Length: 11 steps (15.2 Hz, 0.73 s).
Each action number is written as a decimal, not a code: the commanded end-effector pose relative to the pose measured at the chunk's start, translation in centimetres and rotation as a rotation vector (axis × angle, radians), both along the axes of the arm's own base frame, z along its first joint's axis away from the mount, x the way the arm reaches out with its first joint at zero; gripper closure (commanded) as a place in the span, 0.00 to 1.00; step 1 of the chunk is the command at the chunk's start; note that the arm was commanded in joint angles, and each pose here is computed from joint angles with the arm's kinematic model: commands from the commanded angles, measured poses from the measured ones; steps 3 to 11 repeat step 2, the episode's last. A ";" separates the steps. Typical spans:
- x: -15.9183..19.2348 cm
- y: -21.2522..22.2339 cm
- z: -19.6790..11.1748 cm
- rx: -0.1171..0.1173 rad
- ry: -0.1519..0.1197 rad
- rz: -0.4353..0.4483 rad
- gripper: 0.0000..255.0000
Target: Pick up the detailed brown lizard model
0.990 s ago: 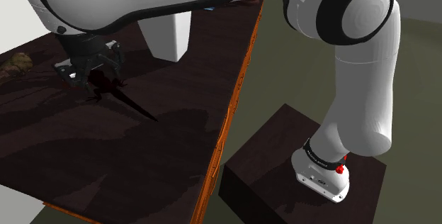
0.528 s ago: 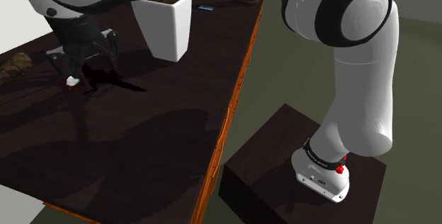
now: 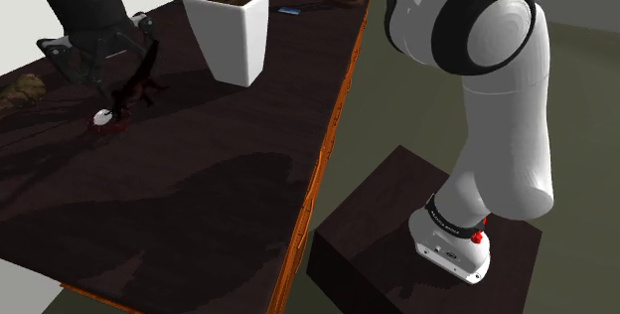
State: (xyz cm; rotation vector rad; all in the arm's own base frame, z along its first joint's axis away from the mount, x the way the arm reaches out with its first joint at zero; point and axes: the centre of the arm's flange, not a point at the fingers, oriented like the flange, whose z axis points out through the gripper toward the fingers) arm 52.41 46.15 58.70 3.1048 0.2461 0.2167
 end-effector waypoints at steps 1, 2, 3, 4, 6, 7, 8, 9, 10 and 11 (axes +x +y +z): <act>0.0 0.0 0.7 0.000 0.000 0.000 1.00; 0.0 0.0 0.7 0.000 0.000 0.000 1.00; 0.0 0.0 0.7 0.000 0.000 0.000 1.00; 0.0 0.0 0.7 0.000 0.000 0.000 1.00; 0.0 0.0 0.7 0.000 0.000 0.000 1.00; 0.0 0.0 0.7 0.000 0.000 0.000 1.00; 0.0 0.0 0.7 0.000 0.000 0.000 1.00; 0.0 0.0 0.7 0.000 0.000 0.000 1.00; 0.0 0.0 0.7 0.000 0.000 0.000 1.00; 0.0 0.0 0.7 0.000 0.000 0.000 1.00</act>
